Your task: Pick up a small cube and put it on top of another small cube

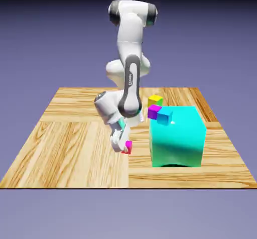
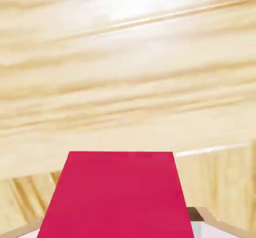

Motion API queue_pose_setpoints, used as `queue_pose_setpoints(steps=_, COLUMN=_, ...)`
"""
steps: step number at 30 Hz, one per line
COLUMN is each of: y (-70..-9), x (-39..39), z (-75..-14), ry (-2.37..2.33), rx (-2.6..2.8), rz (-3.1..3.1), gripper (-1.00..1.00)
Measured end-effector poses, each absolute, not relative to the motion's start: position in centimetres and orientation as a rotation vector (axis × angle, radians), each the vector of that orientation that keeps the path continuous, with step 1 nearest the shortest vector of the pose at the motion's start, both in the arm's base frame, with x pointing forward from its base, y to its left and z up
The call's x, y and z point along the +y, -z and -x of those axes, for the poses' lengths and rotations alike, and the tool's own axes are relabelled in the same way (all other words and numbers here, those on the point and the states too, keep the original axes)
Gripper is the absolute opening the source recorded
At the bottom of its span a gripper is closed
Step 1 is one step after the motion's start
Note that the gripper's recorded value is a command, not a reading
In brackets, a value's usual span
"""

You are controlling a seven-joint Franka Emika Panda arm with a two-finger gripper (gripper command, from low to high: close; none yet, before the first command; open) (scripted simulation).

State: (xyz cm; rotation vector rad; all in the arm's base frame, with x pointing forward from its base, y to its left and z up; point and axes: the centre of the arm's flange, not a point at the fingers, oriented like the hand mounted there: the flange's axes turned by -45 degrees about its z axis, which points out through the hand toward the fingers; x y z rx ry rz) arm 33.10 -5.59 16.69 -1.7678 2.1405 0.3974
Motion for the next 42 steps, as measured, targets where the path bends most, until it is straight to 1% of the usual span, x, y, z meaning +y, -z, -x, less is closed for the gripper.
queue_pose_setpoints(steps=2, y=-17.6, x=-5.8, z=-32.9, ry=-0.395, rx=2.139, rz=1.767, gripper=-1.0)
queue_pose_setpoints(steps=5, y=-16.9, x=-6.1, z=-33.0, ry=-0.448, rx=2.141, rz=1.808, gripper=-1.0)
queue_pose_setpoints(steps=13, y=-22.3, x=-0.5, z=-40.8, ry=-0.514, rx=1.325, rz=2.406, gripper=-1.0)
queue_pose_setpoints(steps=23, y=-31.0, x=4.4, z=-46.0, ry=-0.555, rx=0.29, rz=2.894, gripper=-1.0)
queue_pose_setpoints(steps=25, y=-33.6, x=5.6, z=-46.4, ry=-0.579, rx=0.156, rz=2.94, gripper=-1.0)
queue_pose_setpoints(steps=27, y=-36.3, x=10.6, z=-45.6, ry=-0.615, rx=-0.055, rz=2.99, gripper=-1.0)
queue_pose_setpoints(steps=28, y=-37.6, x=10.9, z=-45.6, ry=-0.627, rx=-0.091, rz=3.007, gripper=-1.0)
queue_pose_setpoints(steps=33, y=-43.9, x=16.8, z=-43.0, ry=-0.69, rx=-0.353, rz=3.098, gripper=-1.0)
queue_pose_setpoints(steps=35, y=-44.1, x=17.2, z=-42.7, ry=-0.693, rx=-0.337, rz=3.092, gripper=-1.0)
queue_pose_setpoints(steps=39, y=-38.7, x=16.9, z=-41.0, ry=-0.694, rx=-0.337, rz=3.092, gripper=-1.0)
queue_pose_setpoints(steps=40, y=-37.5, x=16.8, z=-40.6, ry=-0.693, rx=-0.336, rz=3.092, gripper=1.0)
queue_pose_setpoints(steps=42, y=-37.5, x=16.8, z=-40.6, ry=-0.693, rx=-0.338, rz=3.094, gripper=1.0)
